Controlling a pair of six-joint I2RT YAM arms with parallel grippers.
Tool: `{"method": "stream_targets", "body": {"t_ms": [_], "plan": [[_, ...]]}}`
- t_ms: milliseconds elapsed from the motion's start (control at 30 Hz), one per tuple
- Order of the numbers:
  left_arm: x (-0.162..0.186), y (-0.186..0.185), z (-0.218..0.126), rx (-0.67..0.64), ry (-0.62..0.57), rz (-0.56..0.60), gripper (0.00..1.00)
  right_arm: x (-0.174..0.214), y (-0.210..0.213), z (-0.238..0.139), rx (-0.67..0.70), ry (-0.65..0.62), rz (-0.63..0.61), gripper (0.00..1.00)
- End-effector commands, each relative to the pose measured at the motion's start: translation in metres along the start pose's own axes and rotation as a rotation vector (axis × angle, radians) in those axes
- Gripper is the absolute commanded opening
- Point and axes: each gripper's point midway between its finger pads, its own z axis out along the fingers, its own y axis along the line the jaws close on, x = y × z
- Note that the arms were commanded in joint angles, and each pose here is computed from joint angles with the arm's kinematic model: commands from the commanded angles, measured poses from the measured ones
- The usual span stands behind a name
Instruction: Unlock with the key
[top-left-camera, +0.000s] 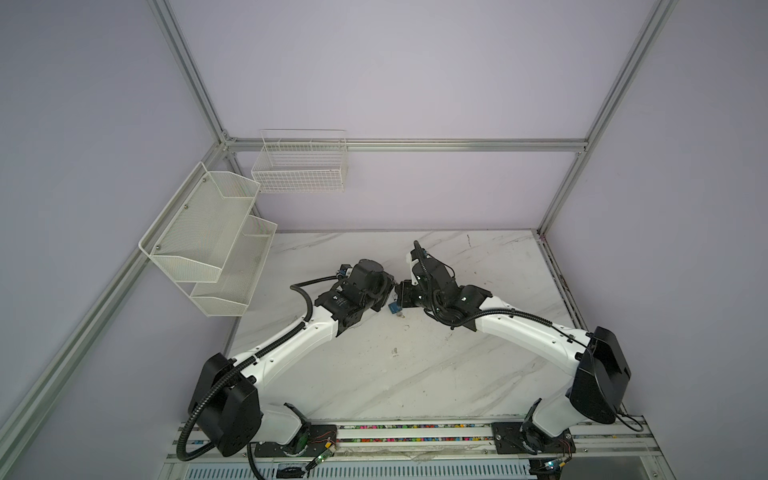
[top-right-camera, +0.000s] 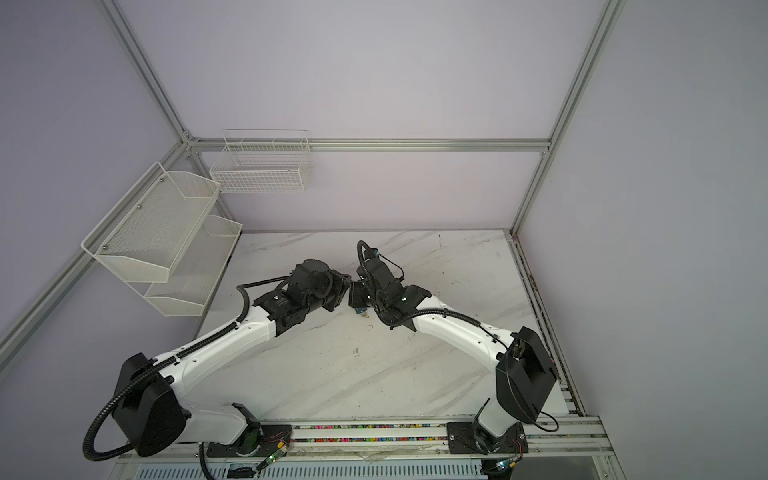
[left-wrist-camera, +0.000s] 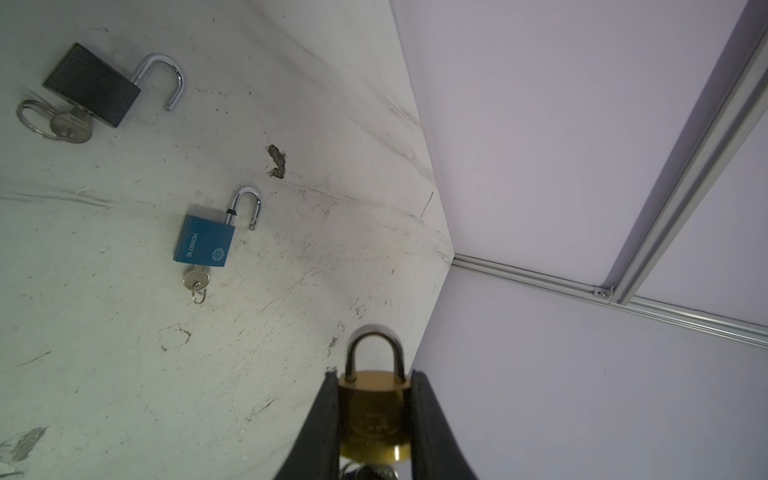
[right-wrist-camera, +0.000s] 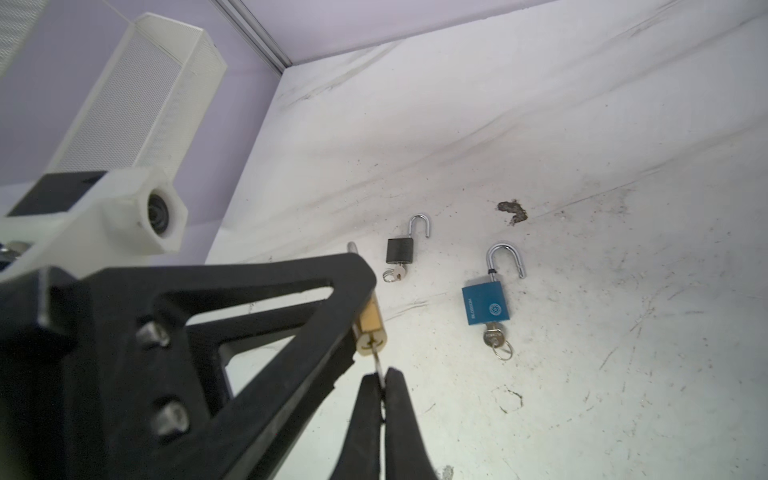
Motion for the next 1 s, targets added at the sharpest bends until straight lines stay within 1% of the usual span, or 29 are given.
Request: {"method": "stream_targets", "body": {"t_ms": [0,133,233,400,567,767,867,967], "plan": [[0.062,-0.042,-0.026,0.198,0.255,-0.009,0.00,-0.021,0.068,-0.018,-0.284,-0.030,0.063,0.00],[0.058,-0.039,-0.028,0.199,0.234,-0.012,0.00,-0.027,0.067,-0.027,-0.291,-0.043,0.137,0.00],[0.054,-0.039,-0.030,0.212,0.214,-0.021,0.00,-0.035,0.068,-0.037,-0.303,-0.075,0.160,0.00],[0.054,-0.040,-0.030,0.224,0.212,-0.036,0.00,-0.049,0.083,-0.053,-0.403,-0.097,0.224,0.00],[0.053,-0.045,-0.030,0.248,0.210,-0.059,0.00,-0.055,0.083,-0.063,-0.431,-0.127,0.298,0.00],[0.054,-0.050,-0.028,0.253,0.214,-0.050,0.00,-0.064,0.089,-0.068,-0.470,-0.150,0.349,0.00],[0.048,-0.048,-0.028,0.247,0.186,-0.036,0.00,-0.059,0.075,-0.062,-0.376,-0.141,0.325,0.00],[0.037,-0.050,-0.031,0.230,0.141,0.023,0.00,-0.053,0.061,-0.060,-0.308,-0.143,0.295,0.00]]}}
